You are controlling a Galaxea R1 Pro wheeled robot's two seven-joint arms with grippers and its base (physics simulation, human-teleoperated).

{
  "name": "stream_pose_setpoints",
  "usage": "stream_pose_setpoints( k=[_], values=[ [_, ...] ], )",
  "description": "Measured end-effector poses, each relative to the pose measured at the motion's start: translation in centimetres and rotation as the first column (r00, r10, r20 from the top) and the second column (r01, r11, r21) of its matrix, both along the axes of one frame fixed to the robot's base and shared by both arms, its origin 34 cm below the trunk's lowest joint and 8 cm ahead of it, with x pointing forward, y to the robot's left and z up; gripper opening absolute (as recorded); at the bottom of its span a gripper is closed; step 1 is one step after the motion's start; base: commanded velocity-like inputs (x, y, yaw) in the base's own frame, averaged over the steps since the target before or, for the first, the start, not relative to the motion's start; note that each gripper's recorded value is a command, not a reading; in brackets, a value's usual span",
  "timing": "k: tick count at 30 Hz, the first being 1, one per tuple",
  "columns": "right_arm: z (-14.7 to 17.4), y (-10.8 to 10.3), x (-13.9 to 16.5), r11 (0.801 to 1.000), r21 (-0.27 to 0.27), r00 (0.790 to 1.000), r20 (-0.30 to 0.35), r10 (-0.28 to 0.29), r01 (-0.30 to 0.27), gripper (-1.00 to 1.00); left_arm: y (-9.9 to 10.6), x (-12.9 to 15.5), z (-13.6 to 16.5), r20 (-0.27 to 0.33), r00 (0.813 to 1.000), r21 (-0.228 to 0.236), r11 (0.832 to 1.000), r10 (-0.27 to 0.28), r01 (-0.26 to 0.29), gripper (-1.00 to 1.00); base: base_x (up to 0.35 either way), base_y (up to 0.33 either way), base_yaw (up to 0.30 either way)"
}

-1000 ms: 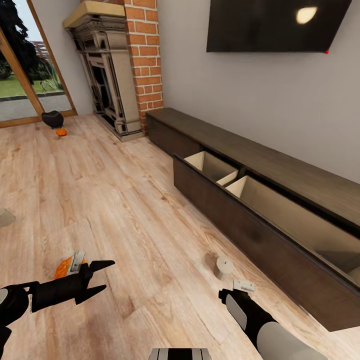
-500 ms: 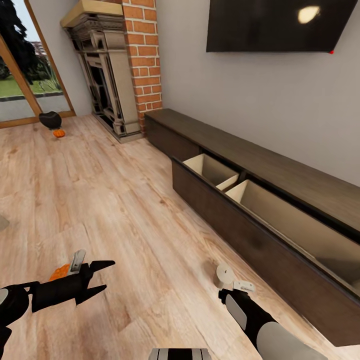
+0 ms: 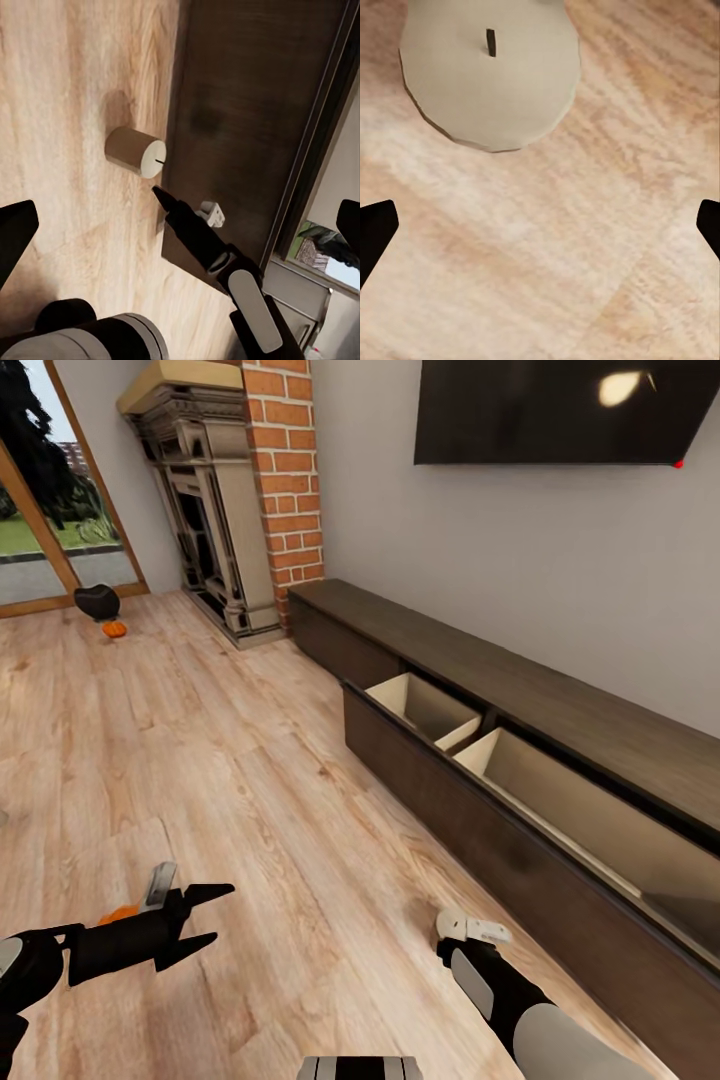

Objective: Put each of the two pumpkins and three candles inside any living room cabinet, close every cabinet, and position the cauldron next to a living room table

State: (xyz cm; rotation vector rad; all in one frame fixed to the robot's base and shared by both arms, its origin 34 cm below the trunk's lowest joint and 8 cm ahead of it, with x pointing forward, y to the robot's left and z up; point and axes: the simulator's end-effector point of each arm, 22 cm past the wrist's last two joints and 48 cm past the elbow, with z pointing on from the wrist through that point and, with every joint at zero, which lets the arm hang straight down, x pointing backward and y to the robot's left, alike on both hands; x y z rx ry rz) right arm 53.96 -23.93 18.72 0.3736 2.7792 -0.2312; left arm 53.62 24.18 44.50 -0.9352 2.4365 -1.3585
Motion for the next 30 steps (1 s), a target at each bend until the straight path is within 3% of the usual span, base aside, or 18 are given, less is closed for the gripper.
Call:
stream_pose_setpoints(
  k=[15,30],
  values=[
    [0.04,0.16,0.12,1.000,0.003,1.000,0.004,0.008,-0.008,1.00,0.03,-0.03,-0.02,-0.001,1.000,0.001,1.000,-0.001,0.001,1.00,0.116,0.064,0.000],
    [0.09,0.21,0.21,1.000,0.001,1.000,0.006,0.015,-0.015,1.00,-0.05,-0.02,0.00,0.000,1.000,-0.001,1.000,-0.001,0.001,1.00,0.112,-0.022,0.000]
  ],
)
